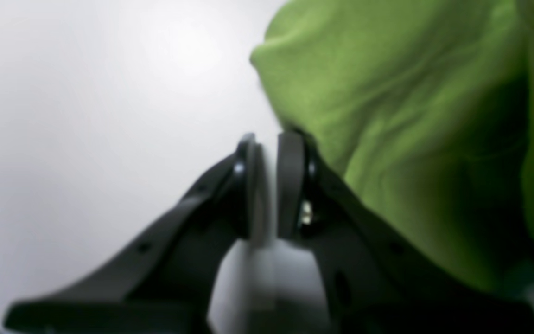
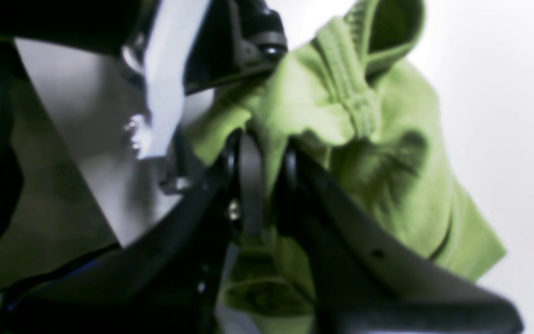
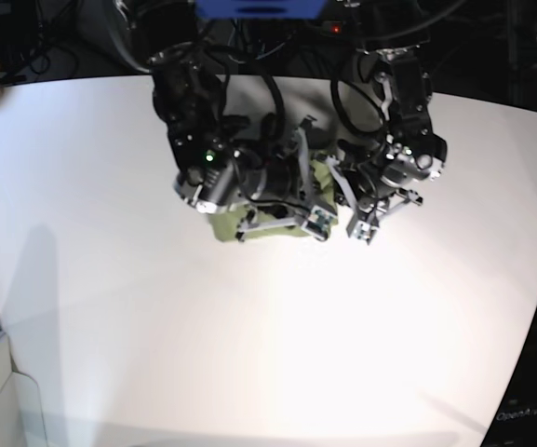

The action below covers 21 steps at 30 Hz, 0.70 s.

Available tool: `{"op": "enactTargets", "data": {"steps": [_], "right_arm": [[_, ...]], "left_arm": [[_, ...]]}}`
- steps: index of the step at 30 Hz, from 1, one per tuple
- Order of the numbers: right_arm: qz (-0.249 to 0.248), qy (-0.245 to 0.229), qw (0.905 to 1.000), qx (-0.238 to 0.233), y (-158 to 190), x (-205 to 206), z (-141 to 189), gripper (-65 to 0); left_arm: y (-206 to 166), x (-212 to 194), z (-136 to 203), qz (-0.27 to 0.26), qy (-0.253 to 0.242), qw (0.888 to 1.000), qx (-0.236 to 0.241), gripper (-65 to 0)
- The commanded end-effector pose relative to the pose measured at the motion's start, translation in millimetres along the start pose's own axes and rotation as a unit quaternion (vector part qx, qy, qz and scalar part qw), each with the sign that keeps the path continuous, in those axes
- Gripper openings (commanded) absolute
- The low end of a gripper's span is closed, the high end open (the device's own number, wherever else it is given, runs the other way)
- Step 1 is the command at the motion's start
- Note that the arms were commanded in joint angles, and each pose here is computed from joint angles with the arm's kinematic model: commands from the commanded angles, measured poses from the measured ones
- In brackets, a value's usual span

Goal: Fold the T-shirt properly
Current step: 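Press the folded bundle with both grippers and release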

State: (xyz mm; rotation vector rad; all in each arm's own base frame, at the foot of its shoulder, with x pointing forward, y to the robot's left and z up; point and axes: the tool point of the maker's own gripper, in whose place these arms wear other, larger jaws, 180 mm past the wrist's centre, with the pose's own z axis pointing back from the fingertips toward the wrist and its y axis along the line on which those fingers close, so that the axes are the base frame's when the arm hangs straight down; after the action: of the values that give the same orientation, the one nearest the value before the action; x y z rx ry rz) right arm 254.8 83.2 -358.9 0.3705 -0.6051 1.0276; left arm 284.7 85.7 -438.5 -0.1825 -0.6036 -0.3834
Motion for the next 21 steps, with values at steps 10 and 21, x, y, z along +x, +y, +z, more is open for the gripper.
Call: {"op": "enactTargets", "data": {"steps": [10, 21], "right_arm": [[0.024, -0.036, 0.9990, 0.012, 7.9, 29.2, 0.8, -25.2], [0.053, -0.044, 0.9970, -0.036, -17.9, 21.3, 24.8, -27.7]], "left_arm": [[-2.5, -2.7, -0.5, -0.005, 0.011, 1.000, -0.002, -57.2], [17.4, -12.2, 5.1, -0.012, 0.024, 1.000, 0.017, -57.2]]}}
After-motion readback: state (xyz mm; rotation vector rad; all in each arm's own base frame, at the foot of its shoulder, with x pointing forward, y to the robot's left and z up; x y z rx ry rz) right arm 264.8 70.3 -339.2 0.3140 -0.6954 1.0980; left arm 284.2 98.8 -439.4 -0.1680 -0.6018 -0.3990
